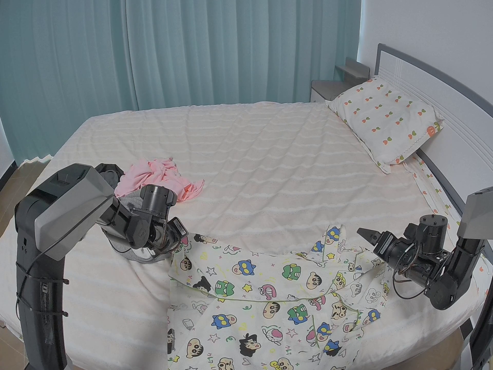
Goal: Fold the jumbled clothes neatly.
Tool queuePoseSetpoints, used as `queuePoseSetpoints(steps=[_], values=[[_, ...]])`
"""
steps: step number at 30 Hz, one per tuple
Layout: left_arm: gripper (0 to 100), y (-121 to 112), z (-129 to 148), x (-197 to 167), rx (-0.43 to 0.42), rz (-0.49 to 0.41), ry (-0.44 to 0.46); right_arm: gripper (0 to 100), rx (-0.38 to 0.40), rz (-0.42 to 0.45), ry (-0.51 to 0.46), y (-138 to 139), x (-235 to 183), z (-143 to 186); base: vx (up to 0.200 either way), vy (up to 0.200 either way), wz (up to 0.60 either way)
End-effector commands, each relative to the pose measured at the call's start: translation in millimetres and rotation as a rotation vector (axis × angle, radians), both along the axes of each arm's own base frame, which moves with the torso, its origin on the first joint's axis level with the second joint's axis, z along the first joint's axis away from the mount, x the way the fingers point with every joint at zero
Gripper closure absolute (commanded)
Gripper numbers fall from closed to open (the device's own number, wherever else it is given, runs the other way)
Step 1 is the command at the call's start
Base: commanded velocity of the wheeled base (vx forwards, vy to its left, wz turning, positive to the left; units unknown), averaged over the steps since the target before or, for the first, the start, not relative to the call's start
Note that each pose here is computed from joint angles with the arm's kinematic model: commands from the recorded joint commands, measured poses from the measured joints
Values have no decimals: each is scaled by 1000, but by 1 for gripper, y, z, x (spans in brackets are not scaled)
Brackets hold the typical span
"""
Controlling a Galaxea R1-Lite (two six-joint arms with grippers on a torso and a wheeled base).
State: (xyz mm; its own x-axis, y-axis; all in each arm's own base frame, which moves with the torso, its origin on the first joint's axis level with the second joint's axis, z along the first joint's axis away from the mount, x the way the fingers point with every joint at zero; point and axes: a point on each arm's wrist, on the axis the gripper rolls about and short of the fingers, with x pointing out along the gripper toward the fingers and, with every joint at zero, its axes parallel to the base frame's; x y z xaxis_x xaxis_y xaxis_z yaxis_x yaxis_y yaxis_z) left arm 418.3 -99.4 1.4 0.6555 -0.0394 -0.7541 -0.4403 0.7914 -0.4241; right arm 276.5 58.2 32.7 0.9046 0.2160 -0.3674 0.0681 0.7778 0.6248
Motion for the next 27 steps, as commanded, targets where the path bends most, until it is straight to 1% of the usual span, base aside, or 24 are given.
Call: queuePoseSetpoints(steps=[1,4,5,12,14,15,16,17,20,21,22,23,24,25,27], values=[[100,1,-8,0,5,4,16,0,0,-2,1,-1,1,-1,0,0,0],[100,1,-11,1,5,5,22,0,-1,-2,2,-1,0,-1,0,0,0],[0,0,-13,1,7,6,25,0,-1,-2,2,-1,0,-1,0,0,0],[0,2,-19,-4,12,9,58,0,-3,-9,3,-2,1,-1,0,0,0],[0,8,-21,-10,9,17,80,0,-5,-26,9,-7,3,-3,0,0,0],[0,14,-15,-14,1,25,77,0,-8,-37,10,-11,4,-4,0,0,0],[0,19,-6,-20,-35,31,77,0,-3,-44,3,-14,7,-4,0,0,0],[0,21,-2,-22,-54,33,79,0,0,-45,2,-14,8,-4,0,0,0],[0,29,22,-42,-205,18,91,0,7,-46,10,-15,13,-8,0,0,0],[0,33,35,-54,-279,2,100,0,6,-43,16,-14,17,-13,0,0,0],[0,33,37,-55,-286,0,101,0,5,-42,17,-14,17,-13,0,0,0],[0,36,48,-72,-354,-24,105,0,8,-38,6,-11,28,-16,0,0,0],[0,36,49,-73,-358,-26,103,0,9,-38,3,-10,29,-16,0,0,0],[0,36,57,-87,-400,-43,71,0,12,-34,-15,-7,44,-17,0,0,0],[0,34,61,-98,-424,-58,12,0,9,-25,-7,-2,60,-17,0,0,0]])
